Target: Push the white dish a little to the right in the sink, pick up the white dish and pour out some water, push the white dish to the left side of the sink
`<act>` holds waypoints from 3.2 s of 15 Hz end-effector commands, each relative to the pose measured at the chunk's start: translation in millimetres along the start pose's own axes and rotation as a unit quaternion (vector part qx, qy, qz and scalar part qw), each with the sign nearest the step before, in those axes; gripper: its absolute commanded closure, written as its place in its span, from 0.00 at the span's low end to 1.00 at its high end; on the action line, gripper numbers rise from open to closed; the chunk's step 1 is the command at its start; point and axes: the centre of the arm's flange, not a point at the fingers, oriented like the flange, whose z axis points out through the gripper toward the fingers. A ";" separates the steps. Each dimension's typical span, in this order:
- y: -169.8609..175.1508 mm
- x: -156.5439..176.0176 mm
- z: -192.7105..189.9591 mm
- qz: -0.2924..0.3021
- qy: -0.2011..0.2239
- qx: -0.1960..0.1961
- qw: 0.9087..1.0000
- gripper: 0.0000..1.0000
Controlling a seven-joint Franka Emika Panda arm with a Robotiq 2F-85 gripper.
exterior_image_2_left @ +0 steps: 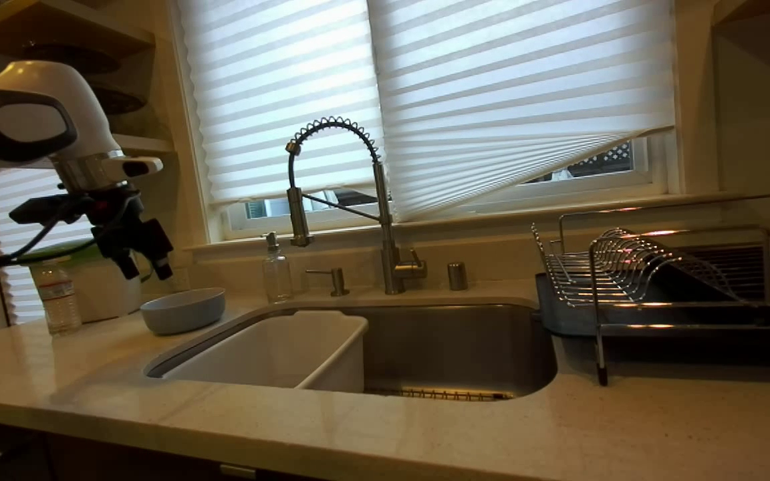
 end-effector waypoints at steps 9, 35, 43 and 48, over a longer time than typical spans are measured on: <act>11.6 22.1 118.3 -0.029 -0.049 -0.010 0.998 0.00; 26.0 54.3 208.4 -0.008 -0.055 0.088 0.995 0.00; 24.6 56.2 225.3 -0.025 -0.045 0.087 0.995 0.00; 34.2 57.7 232.4 -0.035 -0.048 0.084 0.995 0.00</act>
